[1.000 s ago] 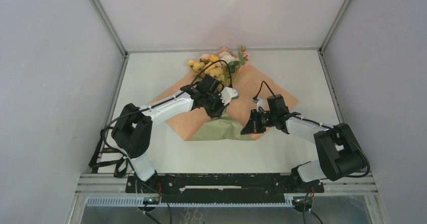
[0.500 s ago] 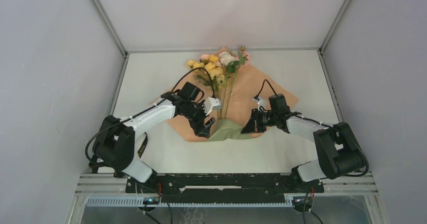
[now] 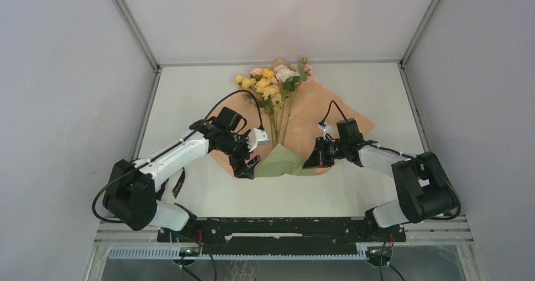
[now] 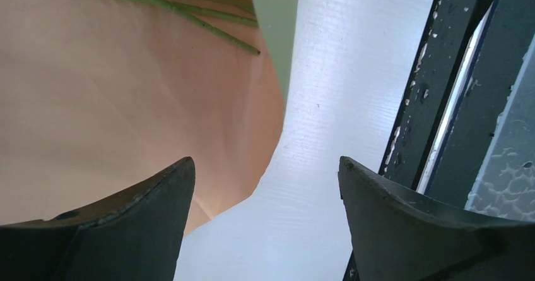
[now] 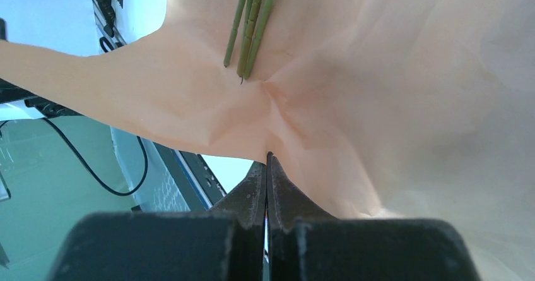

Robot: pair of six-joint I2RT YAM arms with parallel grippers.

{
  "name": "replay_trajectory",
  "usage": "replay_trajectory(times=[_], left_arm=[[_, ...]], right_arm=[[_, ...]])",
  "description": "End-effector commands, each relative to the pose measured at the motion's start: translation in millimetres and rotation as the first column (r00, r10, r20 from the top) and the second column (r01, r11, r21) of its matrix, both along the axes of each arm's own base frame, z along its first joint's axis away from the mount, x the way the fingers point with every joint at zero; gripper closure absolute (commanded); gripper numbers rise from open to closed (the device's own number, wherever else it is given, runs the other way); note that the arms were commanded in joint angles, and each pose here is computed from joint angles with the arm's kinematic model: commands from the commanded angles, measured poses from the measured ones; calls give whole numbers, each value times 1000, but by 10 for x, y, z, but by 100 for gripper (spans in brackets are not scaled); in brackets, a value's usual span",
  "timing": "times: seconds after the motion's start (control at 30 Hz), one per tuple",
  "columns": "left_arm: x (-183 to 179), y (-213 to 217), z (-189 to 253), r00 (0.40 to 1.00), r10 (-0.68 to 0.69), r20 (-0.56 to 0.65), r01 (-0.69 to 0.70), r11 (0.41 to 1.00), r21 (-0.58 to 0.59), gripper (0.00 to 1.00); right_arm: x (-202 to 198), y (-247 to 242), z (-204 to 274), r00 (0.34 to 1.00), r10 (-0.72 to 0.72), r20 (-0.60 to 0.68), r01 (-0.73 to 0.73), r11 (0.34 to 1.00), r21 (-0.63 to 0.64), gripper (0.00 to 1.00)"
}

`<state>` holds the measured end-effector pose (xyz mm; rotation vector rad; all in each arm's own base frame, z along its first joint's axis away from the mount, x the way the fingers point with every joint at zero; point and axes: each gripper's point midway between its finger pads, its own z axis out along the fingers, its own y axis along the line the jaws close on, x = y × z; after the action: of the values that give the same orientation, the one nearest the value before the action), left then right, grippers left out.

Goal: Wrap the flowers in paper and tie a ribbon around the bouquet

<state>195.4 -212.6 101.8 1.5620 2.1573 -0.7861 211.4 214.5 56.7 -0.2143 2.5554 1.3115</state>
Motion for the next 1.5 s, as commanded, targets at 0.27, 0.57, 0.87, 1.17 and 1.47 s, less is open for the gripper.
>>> replay_trajectory(times=[0.27, 0.57, 0.87, 1.17, 1.47], left_arm=[[177, -184, -493, 998, 23, 51, -27, 996, 87, 50], [148, 86, -505, 997, 29, 67, -41, 980, 193, 100], [-46, 163, -406, 1000, -13, 10, 11, 981, 192, 100], [170, 46, -565, 989, 123, -78, -103, 970, 220, 100], [225, 99, -721, 953, 241, -184, -187, 945, 267, 100]], right_arm=[[103, 3, 100, 999, 1, 37, -1, 1000, -6, 100], [-60, -190, -5, 995, -64, -71, 56, 992, -110, 100], [-150, -92, 217, 1000, 0, -22, -2, 993, -115, 100], [149, -348, 329, 993, -107, 44, 115, 966, -233, 64], [140, 183, 844, 933, -21, 359, 84, 983, -160, 66]])
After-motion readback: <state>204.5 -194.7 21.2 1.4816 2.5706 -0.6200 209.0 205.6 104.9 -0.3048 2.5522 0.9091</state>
